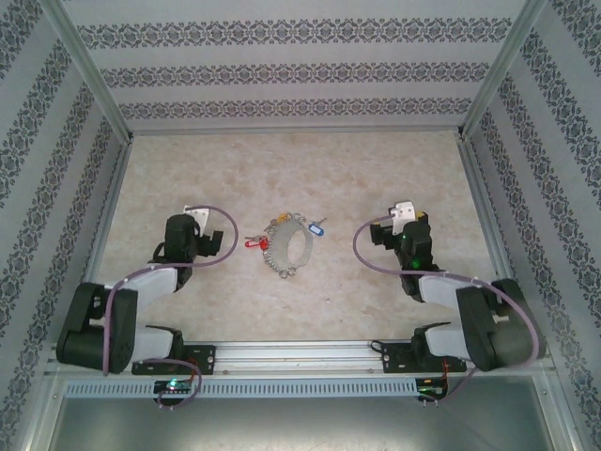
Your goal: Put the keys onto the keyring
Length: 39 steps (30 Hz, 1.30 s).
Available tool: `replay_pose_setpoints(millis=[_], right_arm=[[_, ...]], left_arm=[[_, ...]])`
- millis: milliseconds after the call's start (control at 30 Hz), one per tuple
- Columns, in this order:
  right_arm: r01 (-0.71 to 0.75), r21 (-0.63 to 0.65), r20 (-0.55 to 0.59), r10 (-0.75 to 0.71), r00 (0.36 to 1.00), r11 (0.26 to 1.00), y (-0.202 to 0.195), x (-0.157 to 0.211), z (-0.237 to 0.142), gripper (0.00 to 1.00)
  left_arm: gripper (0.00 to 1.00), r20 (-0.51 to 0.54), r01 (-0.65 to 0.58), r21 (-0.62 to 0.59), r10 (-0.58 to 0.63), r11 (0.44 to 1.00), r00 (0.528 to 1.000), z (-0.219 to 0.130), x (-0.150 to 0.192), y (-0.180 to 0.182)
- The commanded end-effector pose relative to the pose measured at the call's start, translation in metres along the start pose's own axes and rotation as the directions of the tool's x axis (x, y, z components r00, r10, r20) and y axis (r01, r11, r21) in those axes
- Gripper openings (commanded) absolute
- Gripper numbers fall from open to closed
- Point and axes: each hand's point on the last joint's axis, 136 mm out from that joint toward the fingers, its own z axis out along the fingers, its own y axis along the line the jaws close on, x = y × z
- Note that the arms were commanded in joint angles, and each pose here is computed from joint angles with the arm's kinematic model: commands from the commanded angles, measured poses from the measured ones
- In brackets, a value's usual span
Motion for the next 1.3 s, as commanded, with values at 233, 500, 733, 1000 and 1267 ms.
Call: replay_pose_setpoints(millis=[233,500,733,1000,1267], right_arm=[[-0.137,0.053,0.084,0.132,0.988,0.989,-0.03,-0.017,0.027,0.98],[-0.169,0.081,0.084,0.162,0.983,0.982,-0.037,-0.016,0.031,0.98],[-0.17,0.079,0.076,0.164,0.984,0.982,-0.037,-0.014,0.031,0.98],[-0.164,0.076,0.081,0.158,0.984,0.984,-0.036,-0.016,0.031,0.98],[-0.17,0.062,0.059,0.166,0.984,0.984,-0.035,-0.01,0.031,0.98]], left_arm=[[0.99,0.281,0.14,0.056,-0.15,0.989,0.948,-0.006,-0.057,0.007],[0.99,0.266,0.195,0.007,-0.19,0.981,0.945,0.026,-0.042,0.016],[0.99,0.23,0.202,0.026,-0.202,0.979,0.952,0.029,-0.041,0.015],[0.99,0.223,0.208,0.023,-0.208,0.978,0.952,0.03,-0.041,0.017],[0.99,0.225,0.208,0.022,-0.207,0.978,0.952,0.029,-0.041,0.017]])
